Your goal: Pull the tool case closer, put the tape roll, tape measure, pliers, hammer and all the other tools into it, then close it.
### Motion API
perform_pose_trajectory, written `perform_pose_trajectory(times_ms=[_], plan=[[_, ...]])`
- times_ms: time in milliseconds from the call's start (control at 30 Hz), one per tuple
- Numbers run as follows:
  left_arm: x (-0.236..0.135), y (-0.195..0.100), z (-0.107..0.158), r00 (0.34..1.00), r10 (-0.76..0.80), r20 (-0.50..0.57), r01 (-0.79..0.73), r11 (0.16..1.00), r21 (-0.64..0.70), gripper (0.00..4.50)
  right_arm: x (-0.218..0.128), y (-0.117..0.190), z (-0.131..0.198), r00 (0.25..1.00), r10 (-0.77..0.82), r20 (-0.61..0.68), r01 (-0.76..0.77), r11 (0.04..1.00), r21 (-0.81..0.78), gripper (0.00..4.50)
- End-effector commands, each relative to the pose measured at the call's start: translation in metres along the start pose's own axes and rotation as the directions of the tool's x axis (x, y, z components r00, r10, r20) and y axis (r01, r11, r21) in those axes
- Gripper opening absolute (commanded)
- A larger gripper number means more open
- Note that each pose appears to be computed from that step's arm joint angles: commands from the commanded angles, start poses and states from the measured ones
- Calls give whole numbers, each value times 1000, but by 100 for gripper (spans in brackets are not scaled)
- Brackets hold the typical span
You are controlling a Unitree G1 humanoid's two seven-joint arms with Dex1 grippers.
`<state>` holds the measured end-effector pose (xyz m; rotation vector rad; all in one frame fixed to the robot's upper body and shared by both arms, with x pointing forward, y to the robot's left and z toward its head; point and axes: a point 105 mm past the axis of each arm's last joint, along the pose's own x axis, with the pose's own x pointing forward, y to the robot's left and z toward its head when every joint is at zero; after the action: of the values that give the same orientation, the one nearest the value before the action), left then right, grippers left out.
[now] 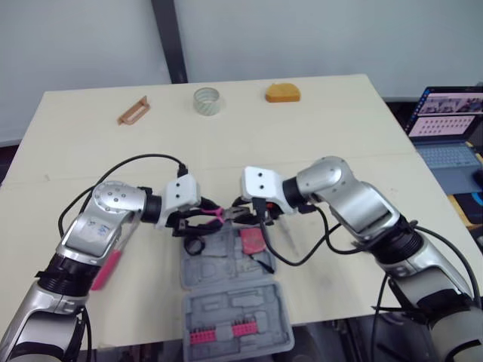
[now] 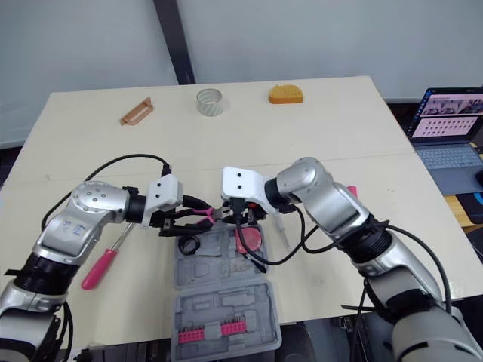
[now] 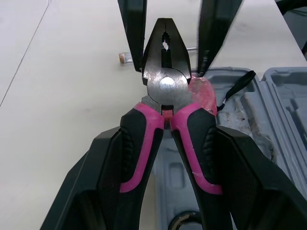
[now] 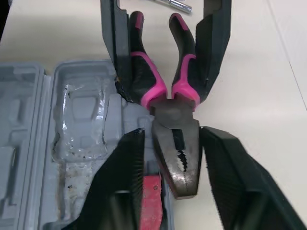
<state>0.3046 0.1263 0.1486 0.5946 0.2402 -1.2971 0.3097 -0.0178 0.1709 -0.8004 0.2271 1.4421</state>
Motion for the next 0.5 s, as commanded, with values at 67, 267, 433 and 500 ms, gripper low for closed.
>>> perform_pose_trajectory(times_ms=[67,267,433,500], plan=[[0,0,12,1000,2,29,-3,999,43,233,0,-3,7,1000,-9,9,9,999,-42,220],[2,1,12,1000,2,31,-3,999,42,233,2,-5,7,1000,-7,12,7,999,-46,220],[3,1,12,1000,1,31,-2,999,43,233,2,-3,9,1000,1,19,0,999,-52,220],[4,1,13,999,1,33,-2,999,44,233,2,-2,10,1000,5,22,-4,999,-53,220]])
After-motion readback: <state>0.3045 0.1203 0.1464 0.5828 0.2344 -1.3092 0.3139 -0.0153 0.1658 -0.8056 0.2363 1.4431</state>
